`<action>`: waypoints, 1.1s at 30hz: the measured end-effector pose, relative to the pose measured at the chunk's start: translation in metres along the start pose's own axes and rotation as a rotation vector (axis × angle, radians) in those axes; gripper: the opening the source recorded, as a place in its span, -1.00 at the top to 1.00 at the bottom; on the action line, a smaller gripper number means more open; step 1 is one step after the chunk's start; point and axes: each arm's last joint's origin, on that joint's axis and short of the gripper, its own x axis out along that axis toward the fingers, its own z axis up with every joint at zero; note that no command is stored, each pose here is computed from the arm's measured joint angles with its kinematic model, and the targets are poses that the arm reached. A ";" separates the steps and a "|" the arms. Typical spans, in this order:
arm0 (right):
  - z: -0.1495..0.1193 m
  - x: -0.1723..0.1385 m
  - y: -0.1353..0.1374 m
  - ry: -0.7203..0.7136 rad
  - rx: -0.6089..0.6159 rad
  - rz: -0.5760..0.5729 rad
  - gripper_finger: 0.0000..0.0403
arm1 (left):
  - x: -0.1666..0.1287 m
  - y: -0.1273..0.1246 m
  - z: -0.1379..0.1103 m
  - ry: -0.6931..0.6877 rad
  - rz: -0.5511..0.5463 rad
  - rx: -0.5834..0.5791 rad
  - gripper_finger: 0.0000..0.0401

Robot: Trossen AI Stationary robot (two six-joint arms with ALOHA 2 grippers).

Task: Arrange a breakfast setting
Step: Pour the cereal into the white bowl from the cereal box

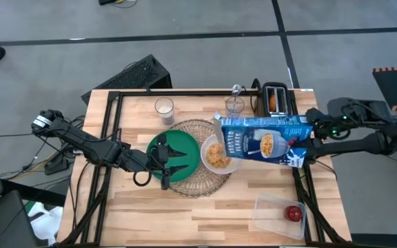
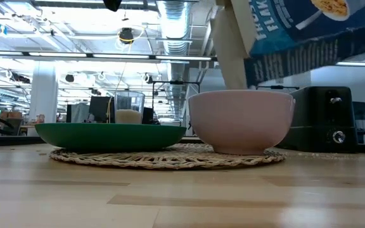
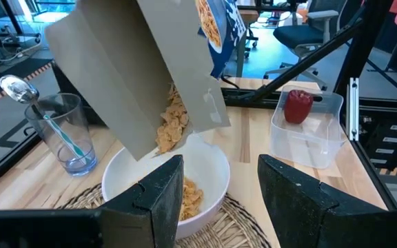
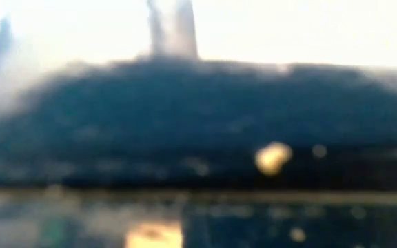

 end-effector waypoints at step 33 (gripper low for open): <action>-0.070 -0.003 -0.025 -0.336 0.001 0.183 -0.51 | 0.000 0.000 0.000 -0.002 0.015 0.005 0.13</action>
